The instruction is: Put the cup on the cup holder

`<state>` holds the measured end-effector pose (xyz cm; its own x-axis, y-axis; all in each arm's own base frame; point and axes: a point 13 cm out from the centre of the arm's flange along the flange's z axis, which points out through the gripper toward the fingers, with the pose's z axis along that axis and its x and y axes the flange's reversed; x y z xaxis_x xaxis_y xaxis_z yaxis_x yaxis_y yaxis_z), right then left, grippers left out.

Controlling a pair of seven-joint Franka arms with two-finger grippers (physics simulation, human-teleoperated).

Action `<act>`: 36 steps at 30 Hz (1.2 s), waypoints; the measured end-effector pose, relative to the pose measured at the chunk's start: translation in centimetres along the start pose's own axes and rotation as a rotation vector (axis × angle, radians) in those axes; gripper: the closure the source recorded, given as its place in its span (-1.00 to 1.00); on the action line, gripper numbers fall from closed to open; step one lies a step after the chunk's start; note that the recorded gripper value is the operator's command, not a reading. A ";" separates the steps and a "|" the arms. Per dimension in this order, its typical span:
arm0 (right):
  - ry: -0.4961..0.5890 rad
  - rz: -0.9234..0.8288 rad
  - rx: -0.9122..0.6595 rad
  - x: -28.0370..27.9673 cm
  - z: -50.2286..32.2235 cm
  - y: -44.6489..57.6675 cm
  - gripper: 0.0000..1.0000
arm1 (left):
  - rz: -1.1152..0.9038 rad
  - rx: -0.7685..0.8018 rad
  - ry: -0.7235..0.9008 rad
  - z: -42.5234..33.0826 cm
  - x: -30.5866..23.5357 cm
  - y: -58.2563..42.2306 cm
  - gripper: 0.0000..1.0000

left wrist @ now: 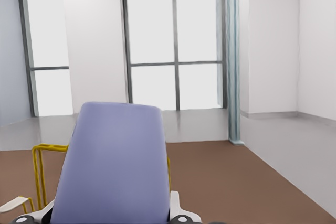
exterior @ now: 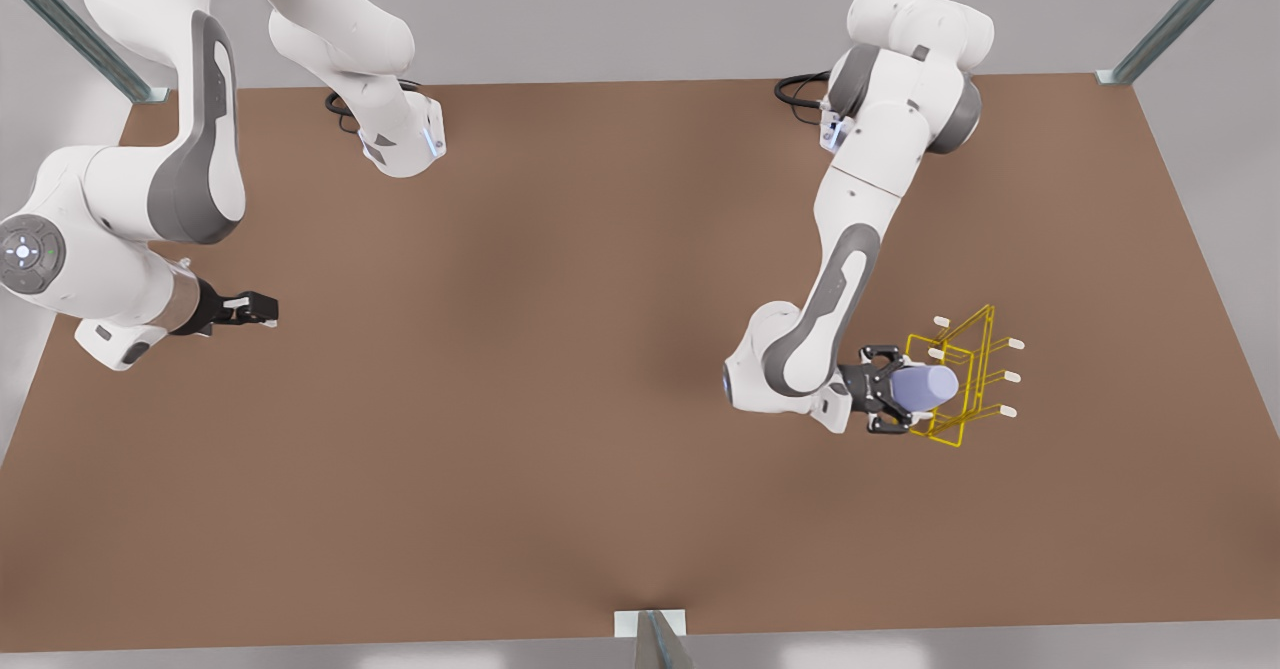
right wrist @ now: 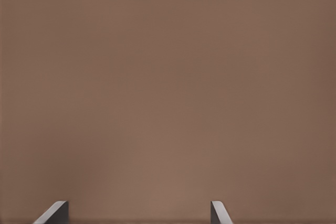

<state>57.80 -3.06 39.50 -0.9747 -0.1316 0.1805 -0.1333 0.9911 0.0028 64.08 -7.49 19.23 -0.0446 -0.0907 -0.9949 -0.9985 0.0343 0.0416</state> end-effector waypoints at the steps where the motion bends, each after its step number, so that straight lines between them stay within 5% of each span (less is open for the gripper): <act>1: 0.000 -0.001 0.000 0.0 0.0 0.0 -1.00 | -0.001 0.001 -0.005 0.2 -0.1 0.0 -0.48; 30: 0.010 -0.016 -0.003 -0.3 0.6 0.8 -1.00 | -0.014 0.049 -0.088 4.9 -0.2 0.1 -0.51; 31: 0.010 -0.016 -0.004 -0.3 0.6 0.8 -1.00 | -0.017 0.049 -0.089 4.9 -0.2 0.1 -0.55; 32: 0.010 -0.016 -0.004 -0.3 0.6 0.8 -1.00 | -0.019 0.049 -0.089 4.9 -0.2 0.1 -0.88; 33: 0.010 -0.016 -0.004 -0.3 0.6 0.8 -1.00 | -0.022 0.049 -0.089 5.0 -0.2 0.1 -1.00; 36: 0.010 -0.017 -0.004 -0.3 0.6 0.8 -1.00 | -0.027 0.049 -0.090 5.1 -0.1 0.1 -1.00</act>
<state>57.89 -2.26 38.89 -0.9706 -0.1478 0.1899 -0.1487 0.9888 0.0095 64.15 -2.44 18.89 -0.0123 -0.0021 -0.9999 -0.9966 0.0818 0.0120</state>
